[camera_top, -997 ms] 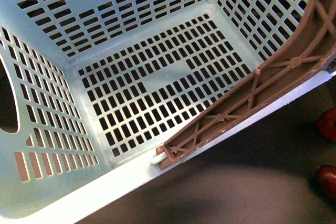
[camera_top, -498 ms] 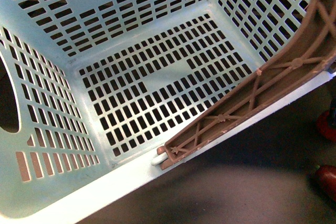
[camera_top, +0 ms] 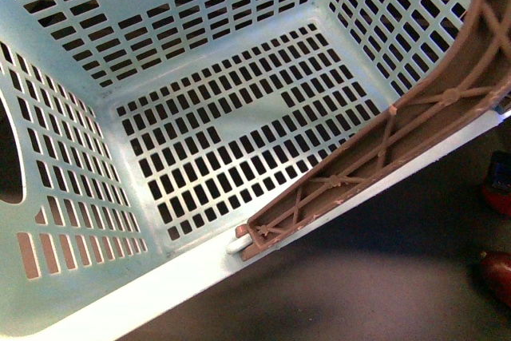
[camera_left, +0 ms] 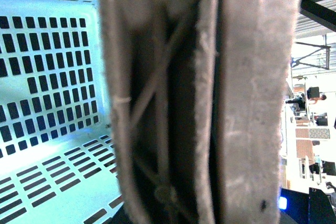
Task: Pick apple with right arm and hold basket with left
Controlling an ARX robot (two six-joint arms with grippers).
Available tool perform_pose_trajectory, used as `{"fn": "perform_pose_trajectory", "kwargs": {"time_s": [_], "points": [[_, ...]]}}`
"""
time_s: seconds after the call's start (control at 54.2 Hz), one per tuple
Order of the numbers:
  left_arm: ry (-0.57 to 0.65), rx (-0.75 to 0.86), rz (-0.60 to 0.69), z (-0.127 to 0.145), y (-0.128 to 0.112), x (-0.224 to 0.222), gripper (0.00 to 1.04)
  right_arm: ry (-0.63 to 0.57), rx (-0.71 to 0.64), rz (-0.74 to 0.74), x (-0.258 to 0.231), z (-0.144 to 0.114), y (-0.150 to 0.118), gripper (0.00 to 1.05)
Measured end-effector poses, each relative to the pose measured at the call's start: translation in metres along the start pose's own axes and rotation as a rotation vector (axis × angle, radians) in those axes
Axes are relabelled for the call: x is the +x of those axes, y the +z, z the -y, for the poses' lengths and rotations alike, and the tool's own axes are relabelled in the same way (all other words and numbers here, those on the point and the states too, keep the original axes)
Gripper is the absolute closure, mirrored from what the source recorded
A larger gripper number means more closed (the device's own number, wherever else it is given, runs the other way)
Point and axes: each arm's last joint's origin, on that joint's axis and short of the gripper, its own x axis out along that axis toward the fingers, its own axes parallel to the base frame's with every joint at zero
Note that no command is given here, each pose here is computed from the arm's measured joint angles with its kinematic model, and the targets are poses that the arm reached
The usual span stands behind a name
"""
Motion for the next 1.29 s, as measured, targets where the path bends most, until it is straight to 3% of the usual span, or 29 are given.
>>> {"fn": "perform_pose_trajectory", "kwargs": {"time_s": [0.148, 0.498, 0.96, 1.292], "points": [[0.000, 0.000, 0.000, 0.000, 0.000, 0.000, 0.90, 0.000, 0.004, -0.002, 0.001, -0.001, 0.000, 0.24], [0.000, 0.000, 0.000, 0.000, 0.000, 0.000, 0.90, 0.029, 0.020, 0.018, -0.019, 0.002, -0.004, 0.25], [-0.001, 0.000, -0.001, 0.000, 0.000, 0.000, 0.90, 0.142, -0.025, 0.249, -0.150, 0.007, 0.029, 0.25], [0.000, 0.000, 0.000, 0.000, 0.000, 0.000, 0.90, 0.294, -0.077, 0.504, -0.287, -0.014, 0.060, 0.25]]}}
